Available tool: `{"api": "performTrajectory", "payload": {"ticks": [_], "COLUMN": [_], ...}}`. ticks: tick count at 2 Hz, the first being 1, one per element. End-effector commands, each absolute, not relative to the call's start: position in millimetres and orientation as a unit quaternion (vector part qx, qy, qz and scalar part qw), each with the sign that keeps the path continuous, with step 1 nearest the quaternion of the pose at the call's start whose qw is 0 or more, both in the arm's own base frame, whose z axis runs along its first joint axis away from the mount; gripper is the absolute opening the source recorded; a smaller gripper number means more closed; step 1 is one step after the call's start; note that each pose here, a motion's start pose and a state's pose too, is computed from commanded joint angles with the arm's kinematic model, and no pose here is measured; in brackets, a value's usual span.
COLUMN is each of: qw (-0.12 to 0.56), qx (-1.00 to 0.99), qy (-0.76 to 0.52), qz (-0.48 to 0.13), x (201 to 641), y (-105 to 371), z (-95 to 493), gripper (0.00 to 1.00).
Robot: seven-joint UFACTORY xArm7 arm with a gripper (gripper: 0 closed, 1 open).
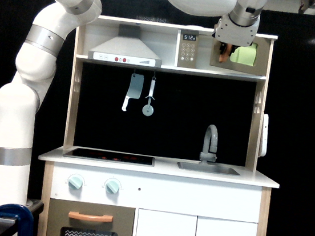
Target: Open the oven door
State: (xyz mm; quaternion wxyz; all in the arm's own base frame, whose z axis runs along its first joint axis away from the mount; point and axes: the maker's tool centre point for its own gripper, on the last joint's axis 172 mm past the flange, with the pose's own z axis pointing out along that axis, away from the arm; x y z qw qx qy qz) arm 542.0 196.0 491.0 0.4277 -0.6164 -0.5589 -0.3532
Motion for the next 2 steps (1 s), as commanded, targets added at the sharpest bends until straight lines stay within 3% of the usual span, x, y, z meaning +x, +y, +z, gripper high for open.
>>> {"api": "performTrajectory", "payload": {"ticks": [2], "qw": [0.428], "qx": [-0.616], "qy": [-0.559], "qz": [-0.353], "x": [562.0], "y": [177.0], "z": [492.0], "gripper": [0.00]}}
